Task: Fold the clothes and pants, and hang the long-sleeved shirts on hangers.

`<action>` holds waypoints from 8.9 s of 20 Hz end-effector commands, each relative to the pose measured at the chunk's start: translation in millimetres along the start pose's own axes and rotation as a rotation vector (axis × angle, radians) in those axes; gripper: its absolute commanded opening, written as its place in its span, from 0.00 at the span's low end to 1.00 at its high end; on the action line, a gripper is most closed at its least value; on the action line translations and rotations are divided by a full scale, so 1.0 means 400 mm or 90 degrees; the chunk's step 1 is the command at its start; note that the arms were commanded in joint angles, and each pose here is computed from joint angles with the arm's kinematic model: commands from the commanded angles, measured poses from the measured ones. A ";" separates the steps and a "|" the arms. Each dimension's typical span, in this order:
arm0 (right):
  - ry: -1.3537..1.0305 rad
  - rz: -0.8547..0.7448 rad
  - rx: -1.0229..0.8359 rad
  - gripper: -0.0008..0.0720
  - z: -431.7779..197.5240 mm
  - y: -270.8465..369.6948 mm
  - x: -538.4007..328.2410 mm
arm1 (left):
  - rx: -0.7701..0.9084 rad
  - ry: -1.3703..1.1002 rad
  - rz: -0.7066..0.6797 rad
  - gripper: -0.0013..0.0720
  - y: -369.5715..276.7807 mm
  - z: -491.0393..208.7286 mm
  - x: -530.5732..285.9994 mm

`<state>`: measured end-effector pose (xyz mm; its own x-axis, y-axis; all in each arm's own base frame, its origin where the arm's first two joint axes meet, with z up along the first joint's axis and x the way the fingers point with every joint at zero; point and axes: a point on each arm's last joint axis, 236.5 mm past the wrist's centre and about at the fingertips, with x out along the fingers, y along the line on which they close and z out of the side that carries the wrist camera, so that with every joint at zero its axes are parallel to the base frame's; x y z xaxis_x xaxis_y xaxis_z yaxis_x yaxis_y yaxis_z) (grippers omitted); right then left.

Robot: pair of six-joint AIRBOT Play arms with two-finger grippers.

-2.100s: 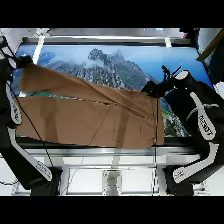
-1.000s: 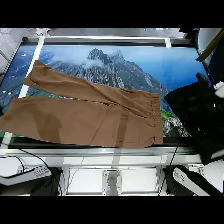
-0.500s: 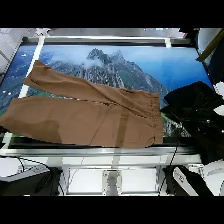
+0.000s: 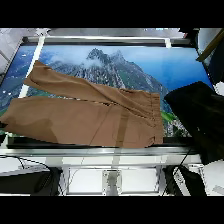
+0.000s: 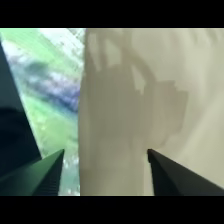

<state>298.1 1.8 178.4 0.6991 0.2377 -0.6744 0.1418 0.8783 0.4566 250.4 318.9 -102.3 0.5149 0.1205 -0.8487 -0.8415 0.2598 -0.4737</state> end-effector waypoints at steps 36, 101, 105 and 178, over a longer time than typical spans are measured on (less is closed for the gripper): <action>0.412 0.029 0.382 0.77 -0.630 -0.292 0.337 | 0.181 0.044 -0.057 0.03 -0.142 -0.052 -0.043; 0.651 0.017 0.204 0.68 -0.746 -0.362 0.233 | 0.509 -0.055 -0.020 0.03 -0.432 -0.141 -0.315; 0.573 0.111 0.214 0.43 -0.687 -0.278 0.294 | 0.510 -0.053 -0.020 0.03 -0.431 -0.143 -0.315; 0.399 0.014 0.027 0.81 -0.215 -0.352 0.588 | 0.692 -0.123 -0.329 0.90 -1.217 -0.407 -0.317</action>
<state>376.2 -23.9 -101.8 0.1578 0.4835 -0.8610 0.2148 0.8342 0.5079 571.1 23.2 201.7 0.8549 -0.1107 -0.5069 -0.0054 0.9750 -0.2220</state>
